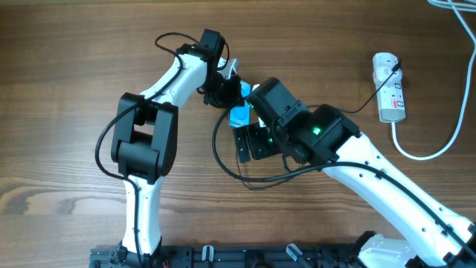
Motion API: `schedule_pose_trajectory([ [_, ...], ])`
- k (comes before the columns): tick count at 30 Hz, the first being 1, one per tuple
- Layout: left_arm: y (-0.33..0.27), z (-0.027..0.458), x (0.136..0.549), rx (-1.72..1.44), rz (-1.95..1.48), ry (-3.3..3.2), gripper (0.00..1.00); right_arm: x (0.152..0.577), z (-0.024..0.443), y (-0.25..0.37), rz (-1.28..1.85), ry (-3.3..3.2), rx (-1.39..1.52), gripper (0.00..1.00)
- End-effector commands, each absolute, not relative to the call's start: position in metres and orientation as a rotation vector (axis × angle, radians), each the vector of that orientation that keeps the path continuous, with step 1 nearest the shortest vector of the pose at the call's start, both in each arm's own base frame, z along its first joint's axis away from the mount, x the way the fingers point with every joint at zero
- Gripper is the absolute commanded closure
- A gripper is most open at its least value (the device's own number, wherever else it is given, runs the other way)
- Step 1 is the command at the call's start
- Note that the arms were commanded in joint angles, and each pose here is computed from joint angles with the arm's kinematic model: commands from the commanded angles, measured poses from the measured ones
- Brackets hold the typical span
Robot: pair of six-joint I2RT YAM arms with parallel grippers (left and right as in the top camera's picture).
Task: Plug charger to phone and switch on socket
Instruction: 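Lower the plugged phone flat onto the table with both grippers, then open both grippers and withdraw them from the phone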
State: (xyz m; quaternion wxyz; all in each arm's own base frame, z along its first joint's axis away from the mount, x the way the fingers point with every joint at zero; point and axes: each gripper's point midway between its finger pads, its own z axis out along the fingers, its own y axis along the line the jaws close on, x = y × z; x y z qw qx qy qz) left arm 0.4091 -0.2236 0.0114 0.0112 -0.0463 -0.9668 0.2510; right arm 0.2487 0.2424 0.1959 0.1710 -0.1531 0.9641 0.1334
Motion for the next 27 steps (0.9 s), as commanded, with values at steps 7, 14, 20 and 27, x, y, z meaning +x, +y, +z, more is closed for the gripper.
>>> schedule_pose_trajectory([
  [7, -0.187, -0.012, 0.405, -0.103, 0.467, -3.057, 0.53, 0.247, 0.191, 0.242, 0.379, 2.769, -0.404, 0.00],
  [14, -0.175, -0.005, 0.398, -0.073, 0.423, -3.037, 0.24, 0.263, 0.187, 0.211, 0.334, 2.813, -0.248, 0.00],
  [20, -0.164, 0.071, 0.417, -0.047, 0.519, -3.196, 0.00, 0.308, 0.189, 0.127, 0.196, 2.798, 0.109, 0.00],
  [27, -0.151, 0.184, 0.420, -0.023, 0.645, -3.444, 0.00, 0.368, 0.202, -0.044, -0.035, 2.492, 0.819, 0.00],
])
